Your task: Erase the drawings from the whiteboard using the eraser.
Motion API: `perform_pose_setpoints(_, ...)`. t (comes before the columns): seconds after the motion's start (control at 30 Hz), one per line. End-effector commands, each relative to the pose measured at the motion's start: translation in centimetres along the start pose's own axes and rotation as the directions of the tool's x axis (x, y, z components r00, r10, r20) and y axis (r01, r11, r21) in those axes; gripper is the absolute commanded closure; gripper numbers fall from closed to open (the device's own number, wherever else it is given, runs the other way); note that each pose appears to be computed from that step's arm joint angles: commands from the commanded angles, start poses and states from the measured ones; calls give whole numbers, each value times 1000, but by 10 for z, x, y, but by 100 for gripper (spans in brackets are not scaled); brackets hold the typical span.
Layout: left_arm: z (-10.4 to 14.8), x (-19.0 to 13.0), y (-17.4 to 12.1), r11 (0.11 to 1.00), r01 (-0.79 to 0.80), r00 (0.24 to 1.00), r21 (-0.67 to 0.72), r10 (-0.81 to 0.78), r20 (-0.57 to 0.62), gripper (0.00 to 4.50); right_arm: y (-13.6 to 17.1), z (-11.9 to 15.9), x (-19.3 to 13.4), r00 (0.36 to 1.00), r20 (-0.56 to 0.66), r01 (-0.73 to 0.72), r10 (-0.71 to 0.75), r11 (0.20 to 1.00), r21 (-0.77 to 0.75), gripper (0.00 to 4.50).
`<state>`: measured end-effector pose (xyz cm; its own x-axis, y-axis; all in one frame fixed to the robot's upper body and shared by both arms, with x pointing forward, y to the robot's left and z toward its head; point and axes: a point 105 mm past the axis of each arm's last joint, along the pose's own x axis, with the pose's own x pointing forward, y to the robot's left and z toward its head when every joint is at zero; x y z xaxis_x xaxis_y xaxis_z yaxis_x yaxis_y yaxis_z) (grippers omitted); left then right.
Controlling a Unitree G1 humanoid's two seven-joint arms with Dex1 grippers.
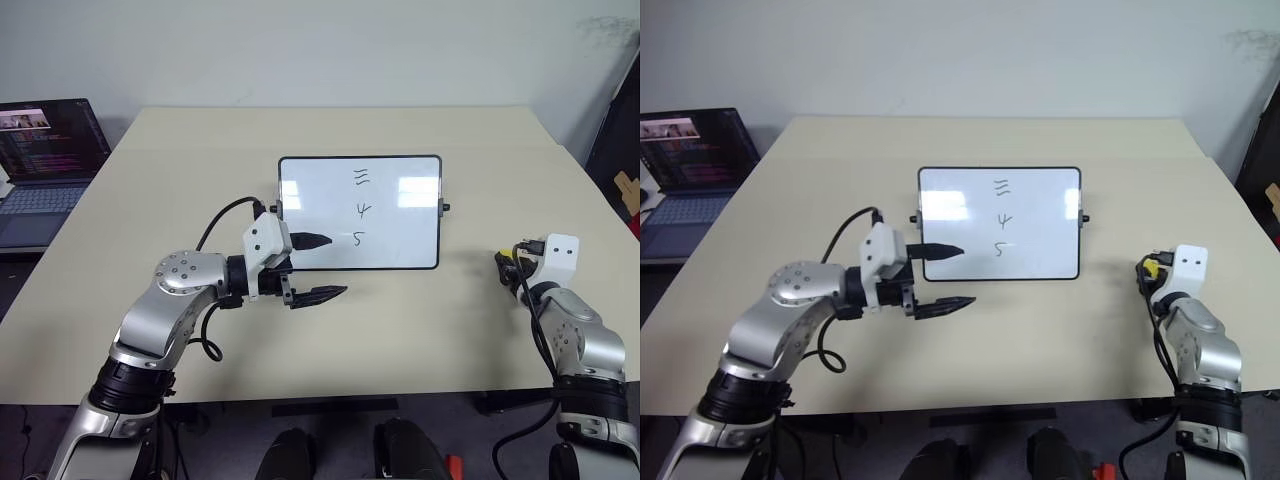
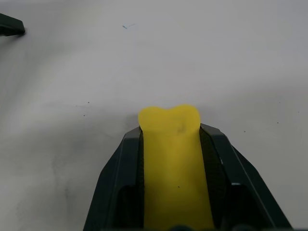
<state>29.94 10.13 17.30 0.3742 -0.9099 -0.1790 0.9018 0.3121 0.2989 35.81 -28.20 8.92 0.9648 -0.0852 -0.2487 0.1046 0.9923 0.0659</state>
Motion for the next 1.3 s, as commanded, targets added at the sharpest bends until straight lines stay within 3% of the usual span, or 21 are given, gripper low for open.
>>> perform_pose_setpoints(0.03, 2, -11, 23, 986, -165, 986, -4, 166, 7, 0, 25, 29, -13, 982, 137, -111, 129, 985, -130, 327)
perform_pose_setpoints(0.23, 7, -21, 60, 907, -420, 907, -39, 421, 22, 0, 83, 46, -40, 903, 201, -252, 380, 847, -467, 327)
perform_pose_setpoints(0.47, 21, -27, 85, 834, -547, 834, -70, 550, 40, 0, 162, 74, -44, 759, 239, -330, 606, 673, -662, 327)
perform_pose_setpoints(0.87, 25, -30, 101, 804, -590, 805, -72, 593, 32, 0, 249, 117, 0, 688, 279, -324, 670, 628, -708, 327)
perform_pose_setpoints(1.17, 25, -32, 96, 801, -596, 801, -51, 598, 29, 0, 276, 132, 15, 678, 286, -329, 677, 628, -705, 327)
perform_pose_setpoints(1.3, 24, -33, 95, 800, -598, 800, -50, 599, 27, 0, 264, 128, 32, 736, 278, -292, 617, 660, -692, 327)
